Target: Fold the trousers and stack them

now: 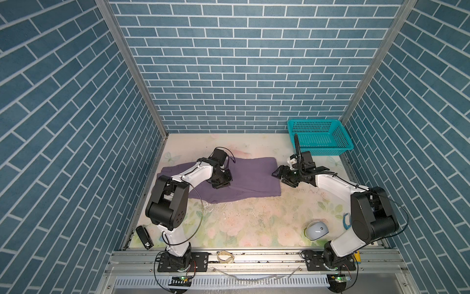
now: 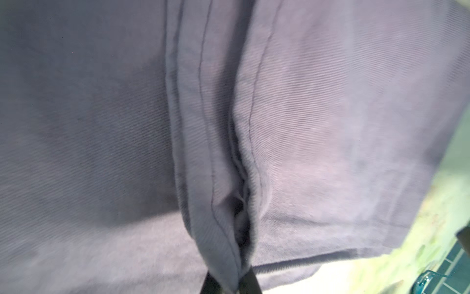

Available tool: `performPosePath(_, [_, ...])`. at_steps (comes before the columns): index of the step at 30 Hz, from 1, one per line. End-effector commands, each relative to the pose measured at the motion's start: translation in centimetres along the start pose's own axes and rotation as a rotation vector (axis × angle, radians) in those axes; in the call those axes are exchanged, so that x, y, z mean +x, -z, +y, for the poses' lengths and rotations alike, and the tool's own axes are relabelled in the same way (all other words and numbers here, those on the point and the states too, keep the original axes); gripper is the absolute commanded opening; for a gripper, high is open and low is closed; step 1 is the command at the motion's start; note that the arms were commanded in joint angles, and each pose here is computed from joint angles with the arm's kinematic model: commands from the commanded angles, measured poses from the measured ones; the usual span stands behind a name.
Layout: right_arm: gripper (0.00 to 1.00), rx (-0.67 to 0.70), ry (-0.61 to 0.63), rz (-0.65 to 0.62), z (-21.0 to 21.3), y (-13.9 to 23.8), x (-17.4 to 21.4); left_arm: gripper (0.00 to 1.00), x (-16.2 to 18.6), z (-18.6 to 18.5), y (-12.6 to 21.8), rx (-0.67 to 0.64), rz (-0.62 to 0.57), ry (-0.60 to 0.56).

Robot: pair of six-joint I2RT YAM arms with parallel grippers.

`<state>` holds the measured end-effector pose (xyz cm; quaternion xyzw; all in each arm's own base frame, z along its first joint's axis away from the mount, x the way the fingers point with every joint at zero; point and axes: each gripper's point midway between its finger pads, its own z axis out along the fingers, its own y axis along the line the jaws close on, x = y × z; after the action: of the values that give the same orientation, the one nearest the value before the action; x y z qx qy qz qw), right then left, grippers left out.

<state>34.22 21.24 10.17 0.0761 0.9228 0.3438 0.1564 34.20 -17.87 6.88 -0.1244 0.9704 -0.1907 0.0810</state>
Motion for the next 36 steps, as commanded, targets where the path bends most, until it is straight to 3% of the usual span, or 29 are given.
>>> performPosePath(1, [0.77,0.013,0.019,0.0,-0.1,0.4,0.0,0.02,0.5,0.3,3.5,-0.033,-0.029,0.001])
performPosePath(6, [0.76,0.0,0.011,0.014,0.1,-0.2,-0.1,0.17,2.1,2.4,5.0,-0.106,-0.028,0.021])
performPosePath(10, [0.76,-0.002,0.012,0.018,0.2,-0.2,-0.1,0.64,4.3,2.9,2.7,-0.05,0.026,0.091])
performPosePath(12, [0.76,0.0,0.014,0.017,0.1,-0.1,-0.1,0.72,4.8,3.6,2.0,-0.056,0.038,0.117])
performPosePath(18, [0.76,0.013,0.008,0.031,-0.3,-0.4,0.2,0.74,3.0,2.6,2.3,-0.059,-0.001,0.093])
performPosePath(27, [0.7,0.14,0.045,0.095,-2.9,-2.4,0.0,0.68,0.5,0.0,2.3,-0.001,-0.023,0.077])
performPosePath(36, [0.56,0.137,0.035,0.136,-3.9,-4.5,0.2,0.69,0.2,2.6,4.3,-0.036,-0.041,0.104])
